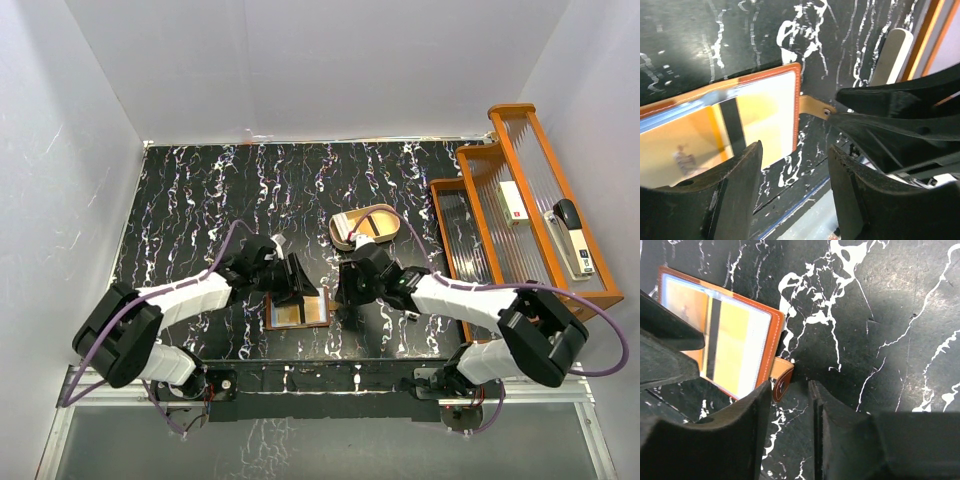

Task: Put the credit cards into the card holder
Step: Insert the credit card into the card holder.

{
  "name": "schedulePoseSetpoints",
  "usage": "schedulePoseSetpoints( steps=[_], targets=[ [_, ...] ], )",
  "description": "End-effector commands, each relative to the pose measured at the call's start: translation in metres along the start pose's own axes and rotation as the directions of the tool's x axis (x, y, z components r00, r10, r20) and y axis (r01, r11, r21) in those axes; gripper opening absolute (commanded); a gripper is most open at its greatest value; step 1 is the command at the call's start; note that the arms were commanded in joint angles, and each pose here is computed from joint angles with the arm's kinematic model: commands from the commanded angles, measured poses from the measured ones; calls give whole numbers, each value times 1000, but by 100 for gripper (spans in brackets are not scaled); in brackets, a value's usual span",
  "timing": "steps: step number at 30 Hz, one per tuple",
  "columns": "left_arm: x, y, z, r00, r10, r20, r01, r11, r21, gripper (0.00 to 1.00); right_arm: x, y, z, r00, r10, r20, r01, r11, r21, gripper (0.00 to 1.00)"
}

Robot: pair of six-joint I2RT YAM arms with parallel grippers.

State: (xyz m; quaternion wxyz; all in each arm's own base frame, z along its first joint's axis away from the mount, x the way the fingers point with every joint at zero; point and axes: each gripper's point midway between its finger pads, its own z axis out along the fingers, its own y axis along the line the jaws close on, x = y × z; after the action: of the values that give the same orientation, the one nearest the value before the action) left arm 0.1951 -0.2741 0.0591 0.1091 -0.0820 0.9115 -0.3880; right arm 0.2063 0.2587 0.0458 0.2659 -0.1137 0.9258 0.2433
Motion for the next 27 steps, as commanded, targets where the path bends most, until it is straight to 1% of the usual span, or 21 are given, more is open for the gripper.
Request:
schedulePoseSetpoints(
  steps=[1,3,5,8,13,17,22,27],
  targets=[
    [-2,21,-18,999,13,32,-9,992,-125,54,-40,25,-21,995,20,95,-17,999,-36,36],
    [-1,24,-20,999,6,35,-1,991,-131,53,-45,36,-24,994,30,107,-22,997,-73,35],
    [1,26,-20,999,-5,32,9,993,-122,54,-47,46,-25,993,33,114,-21,994,-109,31],
    [0,25,-17,999,-43,28,45,996,-81,54,-51,57,-20,993,31,113,-16,991,-136,26],
    [-1,25,-14,999,-42,29,43,998,-45,55,-51,68,-10,995,26,99,-8,985,-171,25],
    [-1,29,-10,999,-39,25,41,998,-52,56,-45,66,2,997,21,74,-9,986,-164,23],
    [-1,27,-7,999,-44,19,44,999,-30,56,-28,49,19,1000,12,28,-10,995,-104,15],
    [1,34,-3,999,-48,11,48,997,-56,56,-7,32,31,1000,13,-17,-14,998,-60,10]
  ],
)
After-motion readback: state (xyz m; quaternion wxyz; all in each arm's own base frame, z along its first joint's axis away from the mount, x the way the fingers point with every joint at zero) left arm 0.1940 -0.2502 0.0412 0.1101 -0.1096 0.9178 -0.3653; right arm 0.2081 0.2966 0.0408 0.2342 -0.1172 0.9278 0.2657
